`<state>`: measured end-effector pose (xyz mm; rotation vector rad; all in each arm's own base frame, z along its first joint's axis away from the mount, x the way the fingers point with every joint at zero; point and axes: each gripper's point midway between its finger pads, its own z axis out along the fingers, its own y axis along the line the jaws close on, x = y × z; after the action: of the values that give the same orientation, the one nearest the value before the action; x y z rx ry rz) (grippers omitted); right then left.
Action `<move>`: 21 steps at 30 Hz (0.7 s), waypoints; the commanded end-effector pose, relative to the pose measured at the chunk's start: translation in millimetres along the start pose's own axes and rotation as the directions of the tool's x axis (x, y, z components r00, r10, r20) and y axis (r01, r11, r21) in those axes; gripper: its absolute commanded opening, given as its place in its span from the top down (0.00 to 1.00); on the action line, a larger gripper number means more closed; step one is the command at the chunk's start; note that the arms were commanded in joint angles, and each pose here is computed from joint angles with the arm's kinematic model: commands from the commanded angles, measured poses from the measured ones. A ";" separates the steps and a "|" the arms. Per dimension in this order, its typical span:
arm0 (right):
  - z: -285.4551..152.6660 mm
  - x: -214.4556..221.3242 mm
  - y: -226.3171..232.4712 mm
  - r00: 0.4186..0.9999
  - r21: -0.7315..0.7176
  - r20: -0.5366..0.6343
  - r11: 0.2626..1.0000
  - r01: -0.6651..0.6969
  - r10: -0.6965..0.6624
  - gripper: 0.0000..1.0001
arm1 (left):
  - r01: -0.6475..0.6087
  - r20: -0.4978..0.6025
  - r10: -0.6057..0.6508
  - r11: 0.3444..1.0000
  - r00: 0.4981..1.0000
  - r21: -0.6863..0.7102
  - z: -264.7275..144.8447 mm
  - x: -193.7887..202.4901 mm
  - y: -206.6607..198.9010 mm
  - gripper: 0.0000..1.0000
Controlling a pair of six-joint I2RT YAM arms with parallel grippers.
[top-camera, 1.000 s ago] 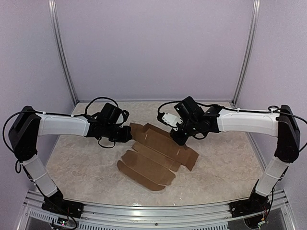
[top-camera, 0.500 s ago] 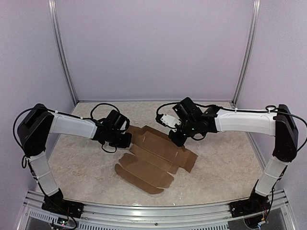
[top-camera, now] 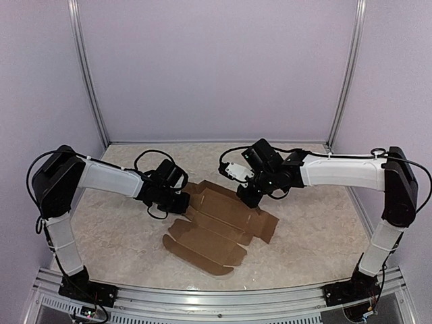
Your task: Fold the paper box
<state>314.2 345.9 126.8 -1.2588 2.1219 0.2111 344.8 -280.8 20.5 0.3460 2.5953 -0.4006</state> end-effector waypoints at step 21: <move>8.0 6.2 -14.4 0.999 0.077 -0.031 0.997 -0.025 0.028 1.00 | 0.012 -0.002 -0.012 0.968 1.000 0.250 -24.2 0.8 -69.9 1.00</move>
<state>320.9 339.9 120.1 -1.2309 2.1451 0.1531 318.4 -324.7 42.8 0.3900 2.5780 -0.6727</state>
